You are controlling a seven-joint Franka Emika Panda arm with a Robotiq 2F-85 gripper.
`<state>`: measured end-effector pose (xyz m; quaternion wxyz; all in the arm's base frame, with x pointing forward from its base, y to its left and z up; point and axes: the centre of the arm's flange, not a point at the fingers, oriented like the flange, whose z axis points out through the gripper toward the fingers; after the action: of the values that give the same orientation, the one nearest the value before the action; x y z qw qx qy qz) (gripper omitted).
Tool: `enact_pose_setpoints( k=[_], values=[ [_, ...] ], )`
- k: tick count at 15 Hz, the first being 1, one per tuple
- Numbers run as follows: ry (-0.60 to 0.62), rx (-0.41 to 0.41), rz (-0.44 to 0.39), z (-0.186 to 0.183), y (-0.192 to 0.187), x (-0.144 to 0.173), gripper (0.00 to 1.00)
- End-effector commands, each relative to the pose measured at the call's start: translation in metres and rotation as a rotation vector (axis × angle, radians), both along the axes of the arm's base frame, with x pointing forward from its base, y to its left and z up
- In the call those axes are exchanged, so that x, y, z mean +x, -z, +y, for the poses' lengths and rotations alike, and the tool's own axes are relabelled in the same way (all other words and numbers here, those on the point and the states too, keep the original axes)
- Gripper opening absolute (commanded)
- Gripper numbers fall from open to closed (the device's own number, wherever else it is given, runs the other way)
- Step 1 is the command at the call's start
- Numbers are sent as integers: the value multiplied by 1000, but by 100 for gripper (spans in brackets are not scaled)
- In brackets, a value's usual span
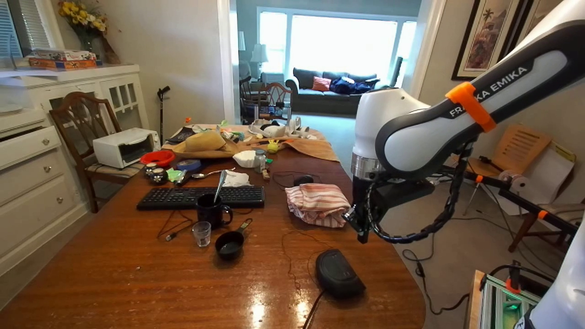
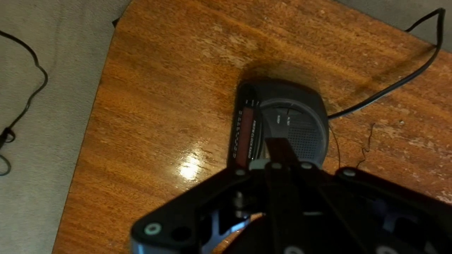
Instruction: Press a button on the top of the alarm clock.
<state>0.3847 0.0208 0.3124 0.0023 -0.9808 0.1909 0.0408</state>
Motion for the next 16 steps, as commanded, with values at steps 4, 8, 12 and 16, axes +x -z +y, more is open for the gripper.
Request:
enact_pose_setpoints(
  k=[4, 8, 12, 16],
  values=[
    [2, -14, -10, -2, 1, -3, 0],
    [-9, -24, -32, 0, 16, -26, 0],
    [-18, -16, -69, 1, 22, -30, 0],
    [-37, 11, -134, 9, 22, -23, 0]
  ],
)
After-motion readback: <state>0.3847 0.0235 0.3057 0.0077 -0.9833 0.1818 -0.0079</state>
